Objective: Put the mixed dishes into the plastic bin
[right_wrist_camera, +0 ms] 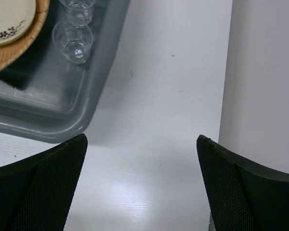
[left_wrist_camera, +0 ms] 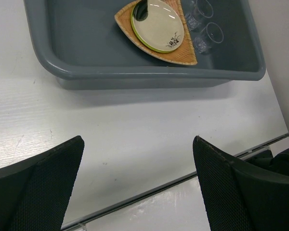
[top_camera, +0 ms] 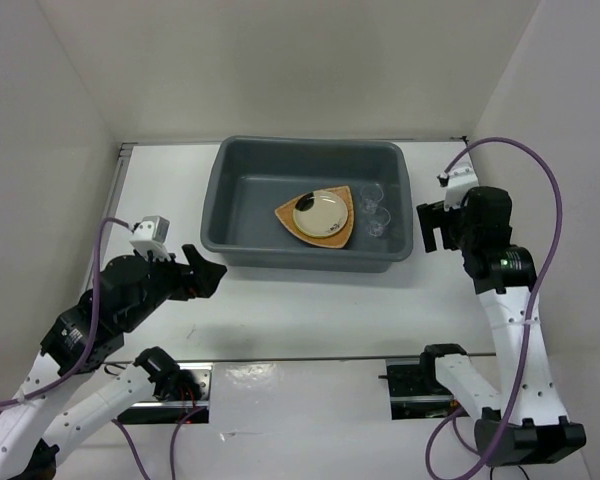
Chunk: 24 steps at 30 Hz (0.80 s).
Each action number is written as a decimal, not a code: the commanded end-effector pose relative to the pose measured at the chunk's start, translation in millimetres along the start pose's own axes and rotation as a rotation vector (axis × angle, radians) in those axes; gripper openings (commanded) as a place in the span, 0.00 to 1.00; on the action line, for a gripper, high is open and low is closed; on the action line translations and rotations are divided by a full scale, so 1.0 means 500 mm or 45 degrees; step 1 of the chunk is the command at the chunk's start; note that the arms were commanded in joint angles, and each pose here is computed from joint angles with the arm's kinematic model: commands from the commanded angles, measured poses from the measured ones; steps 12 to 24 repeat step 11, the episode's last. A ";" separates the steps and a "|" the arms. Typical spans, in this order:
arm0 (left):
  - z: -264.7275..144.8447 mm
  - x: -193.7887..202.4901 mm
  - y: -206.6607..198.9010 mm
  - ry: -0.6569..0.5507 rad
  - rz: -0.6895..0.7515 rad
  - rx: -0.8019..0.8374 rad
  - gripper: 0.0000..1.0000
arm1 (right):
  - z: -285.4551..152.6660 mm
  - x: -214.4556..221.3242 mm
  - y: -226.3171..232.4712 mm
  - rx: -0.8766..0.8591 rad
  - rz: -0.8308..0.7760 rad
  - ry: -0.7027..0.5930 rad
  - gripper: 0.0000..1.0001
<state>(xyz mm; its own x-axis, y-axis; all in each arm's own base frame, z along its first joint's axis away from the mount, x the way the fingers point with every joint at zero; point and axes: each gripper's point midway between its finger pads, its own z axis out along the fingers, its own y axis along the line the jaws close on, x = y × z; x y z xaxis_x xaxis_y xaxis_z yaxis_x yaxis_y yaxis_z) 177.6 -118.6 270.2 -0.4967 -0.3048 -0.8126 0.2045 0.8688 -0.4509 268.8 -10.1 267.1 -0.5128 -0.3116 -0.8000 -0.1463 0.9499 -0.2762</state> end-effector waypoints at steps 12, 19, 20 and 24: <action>0.001 -0.014 -0.022 -0.034 -0.002 0.067 1.00 | -0.047 0.029 -0.084 0.182 0.199 -0.092 0.98; 0.001 -0.014 -0.022 -0.034 -0.002 0.067 1.00 | -0.047 0.029 -0.084 0.182 0.199 -0.092 0.98; 0.001 -0.014 -0.022 -0.034 -0.002 0.067 1.00 | -0.047 0.029 -0.084 0.182 0.199 -0.092 0.98; 0.001 -0.014 -0.022 -0.034 -0.002 0.067 1.00 | -0.047 0.029 -0.084 0.182 0.199 -0.092 0.98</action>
